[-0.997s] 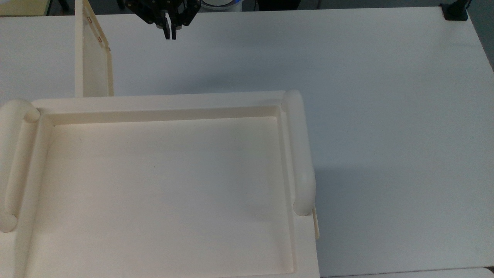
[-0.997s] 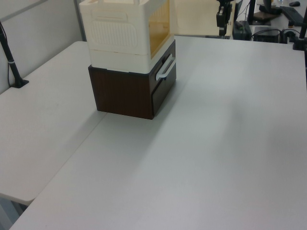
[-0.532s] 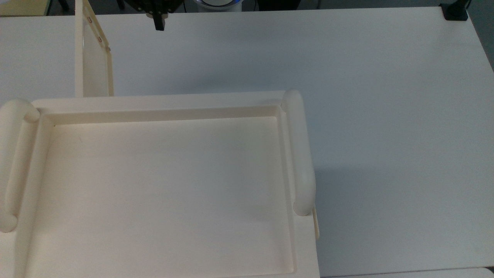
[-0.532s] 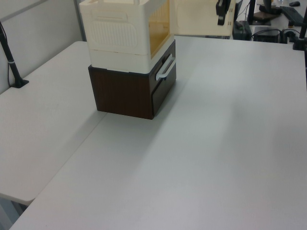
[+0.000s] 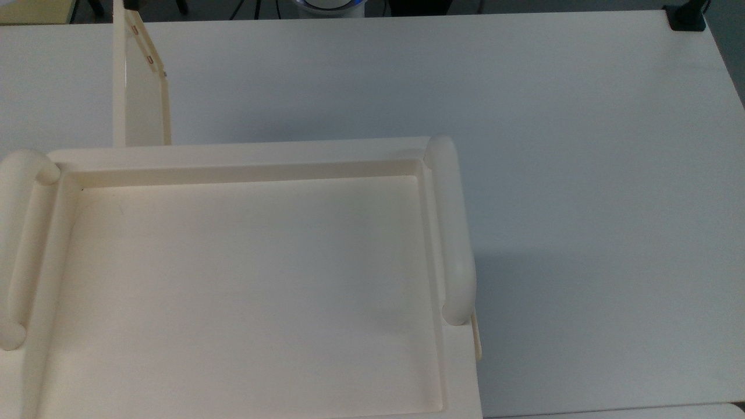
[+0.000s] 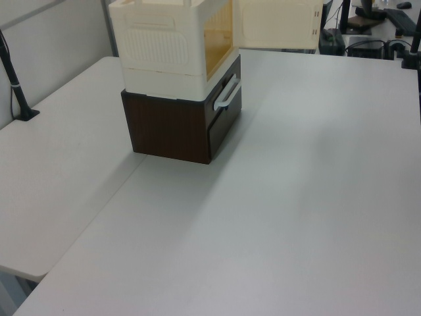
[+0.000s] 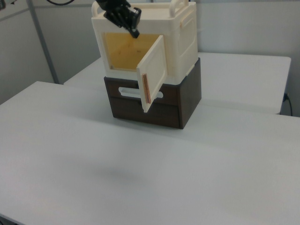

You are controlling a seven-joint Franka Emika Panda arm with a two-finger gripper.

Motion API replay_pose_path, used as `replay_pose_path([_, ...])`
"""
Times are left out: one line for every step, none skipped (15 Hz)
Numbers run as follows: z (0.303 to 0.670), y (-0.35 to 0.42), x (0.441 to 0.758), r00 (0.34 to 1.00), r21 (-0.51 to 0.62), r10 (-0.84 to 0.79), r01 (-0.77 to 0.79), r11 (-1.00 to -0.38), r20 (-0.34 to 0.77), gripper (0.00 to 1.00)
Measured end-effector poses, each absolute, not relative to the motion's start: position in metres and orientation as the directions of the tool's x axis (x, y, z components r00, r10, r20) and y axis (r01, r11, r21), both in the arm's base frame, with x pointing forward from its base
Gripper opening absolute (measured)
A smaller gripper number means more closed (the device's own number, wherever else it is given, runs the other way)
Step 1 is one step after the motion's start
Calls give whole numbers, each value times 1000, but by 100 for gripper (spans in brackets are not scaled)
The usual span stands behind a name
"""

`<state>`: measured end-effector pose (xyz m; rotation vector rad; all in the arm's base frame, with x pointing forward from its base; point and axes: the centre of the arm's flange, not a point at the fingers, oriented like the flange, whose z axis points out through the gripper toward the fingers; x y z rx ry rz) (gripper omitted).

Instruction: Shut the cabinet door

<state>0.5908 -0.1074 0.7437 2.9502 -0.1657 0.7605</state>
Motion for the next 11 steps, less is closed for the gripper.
replay_pose_path([746, -120, 590, 860, 62, -97, -148, -987, 502, 1])
replay_pose_path([746, -133, 588, 854, 65, -112, -167, -984, 508, 1])
replay_pose_path([744, -147, 586, 852, 68, -128, -188, -980, 508, 1])
replay_pose_path([741, -159, 585, 853, 72, -141, -203, -976, 503, 1])
replay_pose_path([735, -171, 584, 857, 80, -145, -211, -974, 494, 1])
replay_pose_path([729, -182, 585, 864, 89, -144, -212, -973, 482, 1])
replay_pose_path([716, -192, 587, 876, 96, -140, -206, -974, 461, 1])
replay_pose_path([708, -196, 590, 884, 93, -137, -198, -976, 447, 1])
replay_pose_path([701, -197, 593, 889, 88, -136, -192, -977, 438, 1])
replay_pose_path([697, -197, 595, 892, 85, -132, -186, -979, 433, 1])
replay_pose_path([695, -197, 596, 894, 81, -130, -182, -980, 429, 1])
